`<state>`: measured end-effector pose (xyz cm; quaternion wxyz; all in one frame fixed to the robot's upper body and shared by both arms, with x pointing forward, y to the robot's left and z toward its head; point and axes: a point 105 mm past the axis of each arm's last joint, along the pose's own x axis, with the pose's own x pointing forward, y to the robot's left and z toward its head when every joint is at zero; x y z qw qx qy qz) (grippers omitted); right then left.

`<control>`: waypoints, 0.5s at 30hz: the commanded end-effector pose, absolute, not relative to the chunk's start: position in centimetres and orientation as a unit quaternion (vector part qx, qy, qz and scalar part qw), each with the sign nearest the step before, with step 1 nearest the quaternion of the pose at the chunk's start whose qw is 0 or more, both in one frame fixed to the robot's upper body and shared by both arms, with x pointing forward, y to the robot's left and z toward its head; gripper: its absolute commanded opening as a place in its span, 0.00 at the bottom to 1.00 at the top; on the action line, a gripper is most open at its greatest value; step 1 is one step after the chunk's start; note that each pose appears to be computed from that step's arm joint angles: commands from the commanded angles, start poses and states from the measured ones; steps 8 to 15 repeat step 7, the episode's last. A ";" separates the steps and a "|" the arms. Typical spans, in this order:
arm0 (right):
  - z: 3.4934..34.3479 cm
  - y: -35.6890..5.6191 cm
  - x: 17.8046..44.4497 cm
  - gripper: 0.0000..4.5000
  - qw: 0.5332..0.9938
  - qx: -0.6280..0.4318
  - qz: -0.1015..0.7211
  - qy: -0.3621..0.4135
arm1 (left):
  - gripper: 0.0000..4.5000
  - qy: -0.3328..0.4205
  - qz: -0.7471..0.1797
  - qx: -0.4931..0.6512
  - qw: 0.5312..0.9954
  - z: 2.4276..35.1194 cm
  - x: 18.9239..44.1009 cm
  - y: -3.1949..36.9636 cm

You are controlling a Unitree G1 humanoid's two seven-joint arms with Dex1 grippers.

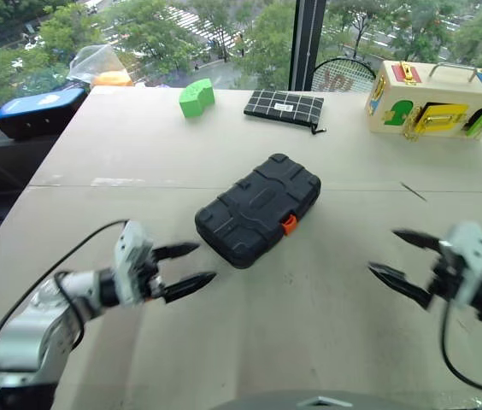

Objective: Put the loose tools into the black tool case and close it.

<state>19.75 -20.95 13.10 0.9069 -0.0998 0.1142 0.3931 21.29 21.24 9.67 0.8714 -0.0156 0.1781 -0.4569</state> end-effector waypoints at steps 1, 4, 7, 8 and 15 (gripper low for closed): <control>15.1 -22.3 17.5 1.00 0.907 -0.150 0.386 0.076 | 0.99 0.185 -0.439 0.024 0.879 10.0 19.9 22.7; 14.7 -23.2 16.5 1.00 0.911 -0.159 0.371 0.084 | 0.99 0.194 -0.429 0.029 0.882 9.4 19.4 23.2; 14.2 -23.5 16.0 1.00 0.915 -0.161 0.361 0.085 | 0.99 0.194 -0.435 -0.002 0.880 9.2 19.2 23.1; 14.2 -23.5 16.0 1.00 0.915 -0.161 0.361 0.085 | 0.99 0.194 -0.435 -0.002 0.880 9.2 19.2 23.1; 14.2 -23.5 16.0 1.00 0.915 -0.161 0.361 0.085 | 0.99 0.194 -0.435 -0.002 0.880 9.2 19.2 23.1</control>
